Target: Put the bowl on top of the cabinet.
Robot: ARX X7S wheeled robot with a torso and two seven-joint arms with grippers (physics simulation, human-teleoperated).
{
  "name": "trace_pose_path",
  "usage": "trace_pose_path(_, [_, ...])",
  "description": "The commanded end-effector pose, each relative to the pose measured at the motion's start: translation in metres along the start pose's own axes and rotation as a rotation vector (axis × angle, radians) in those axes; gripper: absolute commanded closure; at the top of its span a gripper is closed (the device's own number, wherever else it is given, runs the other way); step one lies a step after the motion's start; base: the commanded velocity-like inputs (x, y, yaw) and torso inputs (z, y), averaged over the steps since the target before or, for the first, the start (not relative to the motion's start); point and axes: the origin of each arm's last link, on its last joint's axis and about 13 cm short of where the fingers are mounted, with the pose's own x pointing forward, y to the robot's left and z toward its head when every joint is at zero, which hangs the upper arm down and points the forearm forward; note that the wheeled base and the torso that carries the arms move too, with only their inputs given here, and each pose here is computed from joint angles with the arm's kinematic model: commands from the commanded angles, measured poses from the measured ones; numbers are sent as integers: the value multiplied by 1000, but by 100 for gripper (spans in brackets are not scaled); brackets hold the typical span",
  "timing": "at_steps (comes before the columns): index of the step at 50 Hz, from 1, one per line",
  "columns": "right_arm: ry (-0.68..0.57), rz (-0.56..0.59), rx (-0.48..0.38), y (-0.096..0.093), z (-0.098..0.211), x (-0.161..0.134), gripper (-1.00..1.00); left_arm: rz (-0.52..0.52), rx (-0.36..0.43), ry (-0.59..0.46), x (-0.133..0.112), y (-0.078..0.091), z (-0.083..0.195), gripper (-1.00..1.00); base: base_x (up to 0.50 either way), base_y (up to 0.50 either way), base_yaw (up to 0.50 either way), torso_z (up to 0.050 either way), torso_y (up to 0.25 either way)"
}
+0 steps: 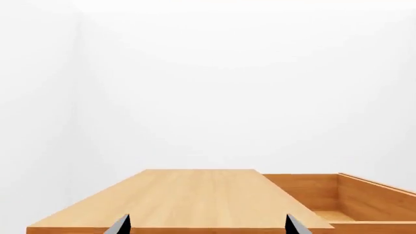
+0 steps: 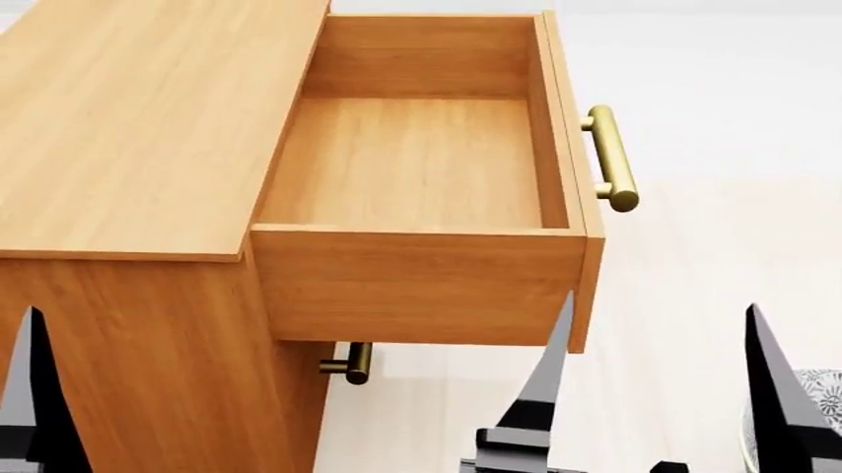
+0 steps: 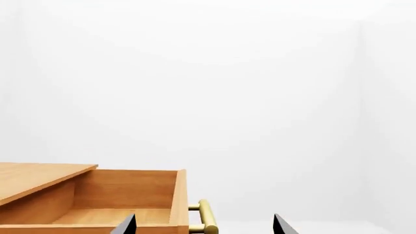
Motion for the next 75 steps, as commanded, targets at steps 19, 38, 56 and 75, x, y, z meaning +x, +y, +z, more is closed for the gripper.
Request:
trace_pose_path(19, [217,-65,5,-57,37,34,-100,-16,-13,12,-2,-3,-3,-100,0,0,0,2,0])
trace_pose_path(38, [621,-103,49,-113,25,70,-100,14,-20,4,0,1,-1,-100,0,0,0,0,0])
trace_pose_path(56, [789,-181,168,-146,16,87,-100,11,-18,9,0,2,-3,-100,0,0,0,0,0])
trace_pose_path(75, [919,-337,210,-173,-4,78,-100,1,-9,18,0,0,-7,-100,0,0,0,0,0])
